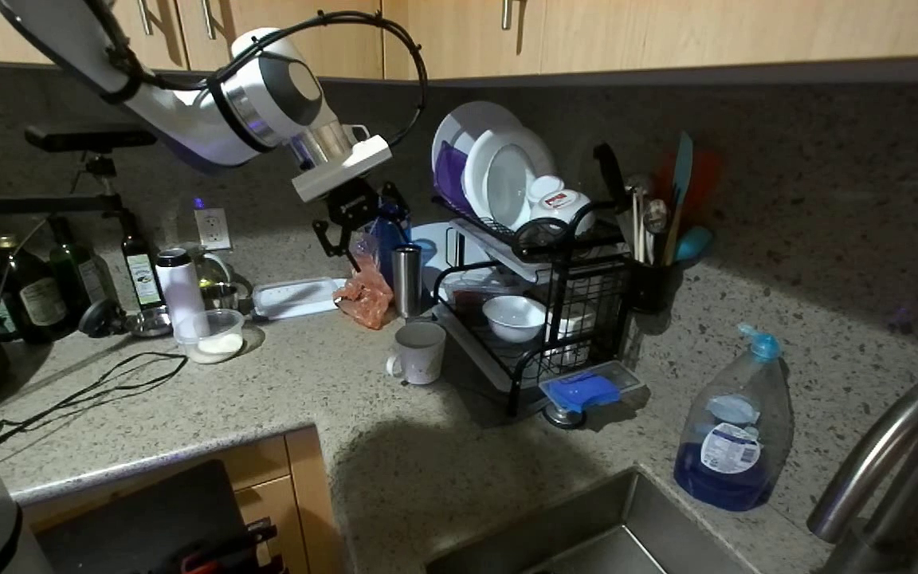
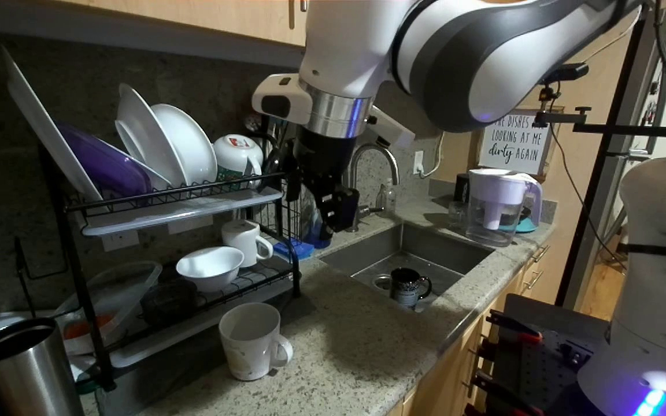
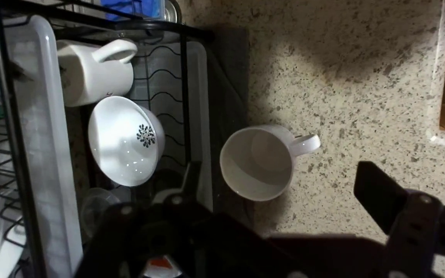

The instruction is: Take the white and the black bowls and place them on the counter

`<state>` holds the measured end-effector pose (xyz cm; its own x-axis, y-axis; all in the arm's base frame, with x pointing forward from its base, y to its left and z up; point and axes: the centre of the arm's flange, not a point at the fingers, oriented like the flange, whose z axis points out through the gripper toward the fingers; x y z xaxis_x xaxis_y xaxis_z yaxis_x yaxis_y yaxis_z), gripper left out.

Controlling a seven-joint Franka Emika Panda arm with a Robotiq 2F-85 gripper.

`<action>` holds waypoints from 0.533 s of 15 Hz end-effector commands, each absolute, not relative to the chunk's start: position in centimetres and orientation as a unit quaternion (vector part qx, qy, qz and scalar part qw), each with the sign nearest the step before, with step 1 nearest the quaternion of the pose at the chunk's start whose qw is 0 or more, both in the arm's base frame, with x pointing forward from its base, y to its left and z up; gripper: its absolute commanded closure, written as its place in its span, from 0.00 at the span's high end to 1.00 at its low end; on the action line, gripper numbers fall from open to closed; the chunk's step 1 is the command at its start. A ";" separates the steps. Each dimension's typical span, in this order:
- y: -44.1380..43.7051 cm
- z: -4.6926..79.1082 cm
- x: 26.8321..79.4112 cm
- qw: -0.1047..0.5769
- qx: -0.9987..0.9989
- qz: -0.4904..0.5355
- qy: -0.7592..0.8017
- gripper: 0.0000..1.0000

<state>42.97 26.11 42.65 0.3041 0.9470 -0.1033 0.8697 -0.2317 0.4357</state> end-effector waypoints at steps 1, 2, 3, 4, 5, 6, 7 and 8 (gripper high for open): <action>27.5 42.1 46.8 0.206 0.779 0.080 0.587 1.00; 27.6 41.7 47.6 0.204 0.780 0.077 0.587 1.00; 27.7 41.5 48.1 0.202 0.780 0.074 0.587 1.00; 27.7 41.1 48.9 0.201 0.783 0.068 0.585 1.00; 27.7 40.8 49.4 0.200 0.786 0.063 0.582 1.00; 27.6 40.5 49.7 0.198 0.789 0.056 0.579 1.00; 27.6 40.4 49.8 0.195 0.790 0.051 0.580 1.00; 27.3 40.0 48.5 0.190 0.793 0.064 0.576 1.00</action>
